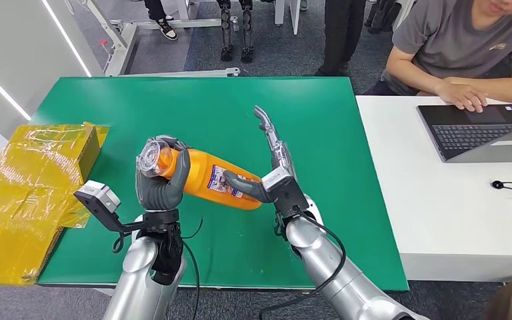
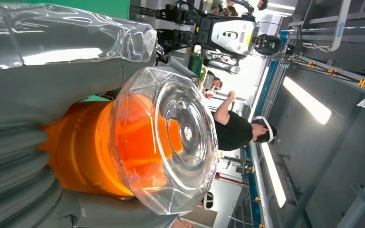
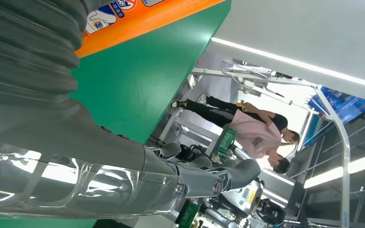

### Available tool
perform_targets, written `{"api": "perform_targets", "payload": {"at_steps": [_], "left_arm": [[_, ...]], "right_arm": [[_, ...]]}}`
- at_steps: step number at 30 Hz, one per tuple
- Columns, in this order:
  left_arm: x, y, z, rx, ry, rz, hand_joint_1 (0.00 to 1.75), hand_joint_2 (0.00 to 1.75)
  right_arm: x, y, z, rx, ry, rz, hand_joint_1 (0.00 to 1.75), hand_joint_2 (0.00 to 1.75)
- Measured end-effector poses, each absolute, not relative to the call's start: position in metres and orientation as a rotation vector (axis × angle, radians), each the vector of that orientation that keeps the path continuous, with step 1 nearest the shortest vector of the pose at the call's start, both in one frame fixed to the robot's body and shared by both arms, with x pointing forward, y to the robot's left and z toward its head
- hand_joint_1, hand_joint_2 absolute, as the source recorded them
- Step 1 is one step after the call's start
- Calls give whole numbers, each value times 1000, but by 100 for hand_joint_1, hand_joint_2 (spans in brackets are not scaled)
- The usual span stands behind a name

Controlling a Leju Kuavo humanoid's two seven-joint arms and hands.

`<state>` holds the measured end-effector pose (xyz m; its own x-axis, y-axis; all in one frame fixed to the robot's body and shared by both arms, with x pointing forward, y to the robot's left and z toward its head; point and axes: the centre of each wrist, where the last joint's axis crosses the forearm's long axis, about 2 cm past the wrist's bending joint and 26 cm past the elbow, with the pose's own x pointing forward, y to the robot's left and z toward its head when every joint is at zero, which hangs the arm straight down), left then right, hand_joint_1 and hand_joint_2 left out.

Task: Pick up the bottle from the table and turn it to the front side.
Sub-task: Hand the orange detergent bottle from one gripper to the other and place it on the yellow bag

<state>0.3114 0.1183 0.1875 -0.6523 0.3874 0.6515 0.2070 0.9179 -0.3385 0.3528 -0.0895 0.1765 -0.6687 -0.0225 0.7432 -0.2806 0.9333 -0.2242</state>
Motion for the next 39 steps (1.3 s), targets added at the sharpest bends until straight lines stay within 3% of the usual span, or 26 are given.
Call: {"api": "perform_targets", "payload": {"at_steps": [39], "left_arm": [[311,118,187,-420,-2298,300,175,175]], "right_arm": [[353,-89,178,213,-2282,406,0,175]]}}
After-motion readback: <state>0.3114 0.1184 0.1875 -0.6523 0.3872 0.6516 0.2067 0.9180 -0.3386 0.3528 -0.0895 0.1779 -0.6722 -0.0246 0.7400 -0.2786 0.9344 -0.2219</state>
